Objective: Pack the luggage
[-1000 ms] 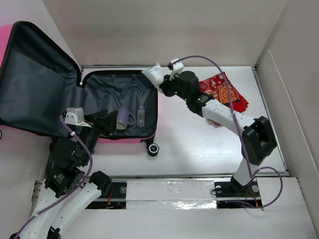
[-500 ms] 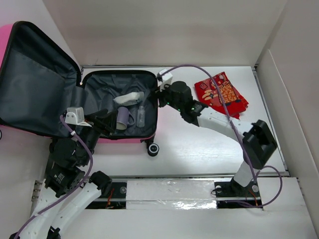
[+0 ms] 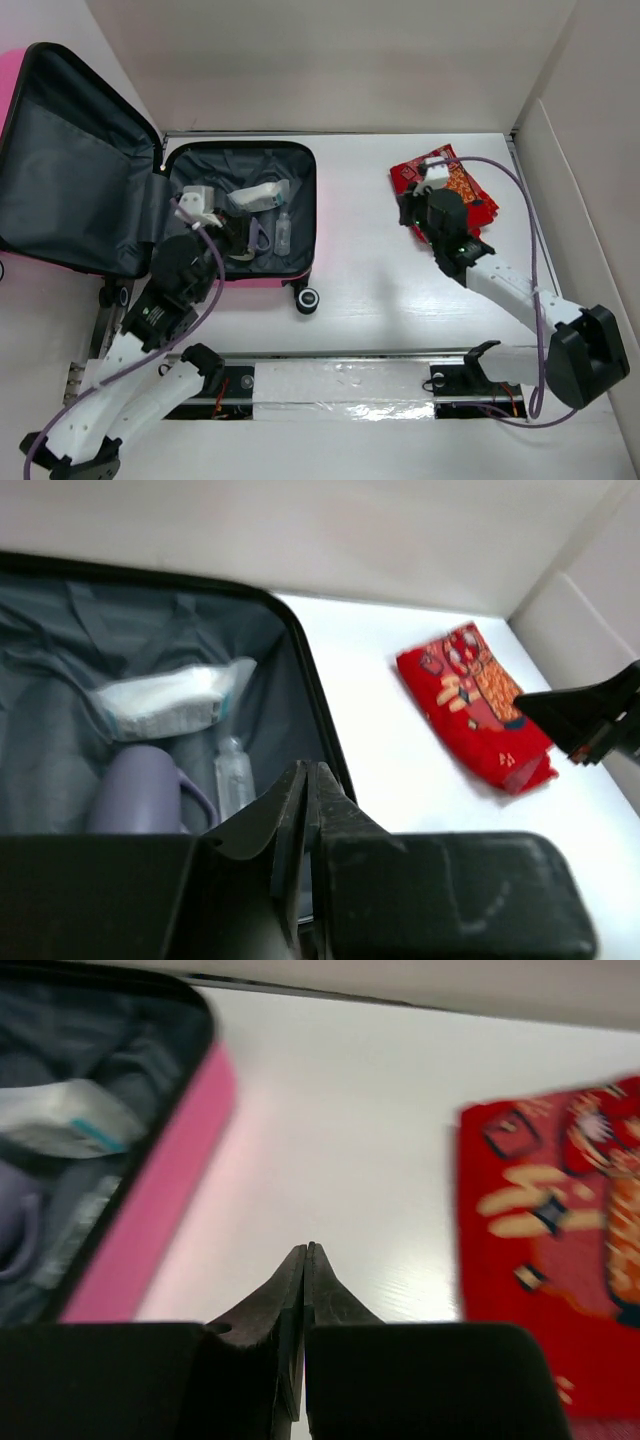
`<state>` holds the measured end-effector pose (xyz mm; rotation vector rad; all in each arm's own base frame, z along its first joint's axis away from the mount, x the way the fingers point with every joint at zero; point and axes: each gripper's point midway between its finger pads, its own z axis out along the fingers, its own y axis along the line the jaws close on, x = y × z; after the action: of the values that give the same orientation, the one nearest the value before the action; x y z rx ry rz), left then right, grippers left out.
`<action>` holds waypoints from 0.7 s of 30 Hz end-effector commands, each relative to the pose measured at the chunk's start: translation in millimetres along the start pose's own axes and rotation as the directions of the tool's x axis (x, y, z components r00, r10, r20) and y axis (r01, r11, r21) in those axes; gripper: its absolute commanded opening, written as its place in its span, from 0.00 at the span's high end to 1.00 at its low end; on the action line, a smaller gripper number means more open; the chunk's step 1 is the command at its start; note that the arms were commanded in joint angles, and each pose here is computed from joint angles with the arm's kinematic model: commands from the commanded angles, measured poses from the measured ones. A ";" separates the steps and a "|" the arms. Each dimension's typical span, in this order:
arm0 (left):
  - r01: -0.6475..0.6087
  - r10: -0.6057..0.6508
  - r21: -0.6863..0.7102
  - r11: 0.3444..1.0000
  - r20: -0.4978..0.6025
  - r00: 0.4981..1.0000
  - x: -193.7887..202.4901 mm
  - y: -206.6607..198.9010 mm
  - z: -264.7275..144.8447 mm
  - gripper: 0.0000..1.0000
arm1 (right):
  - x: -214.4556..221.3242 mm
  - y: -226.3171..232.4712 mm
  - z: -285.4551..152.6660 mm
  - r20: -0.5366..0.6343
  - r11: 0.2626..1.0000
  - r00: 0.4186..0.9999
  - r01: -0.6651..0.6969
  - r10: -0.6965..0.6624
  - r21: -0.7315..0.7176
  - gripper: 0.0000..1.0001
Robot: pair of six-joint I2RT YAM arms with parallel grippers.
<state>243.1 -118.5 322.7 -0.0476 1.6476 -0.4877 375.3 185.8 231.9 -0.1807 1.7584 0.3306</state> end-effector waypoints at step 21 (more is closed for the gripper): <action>0.049 0.031 0.303 0.952 -0.253 0.967 60.6 -212.6 104.4 0.90 | 30.1 -285.8 87.3 -0.138 0.880 0.949 -0.200 0.283 0.431 0.01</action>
<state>282.5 -346.4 288.9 0.3245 1.9209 -0.7343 494.0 -49.5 136.2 0.3536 2.0284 0.0182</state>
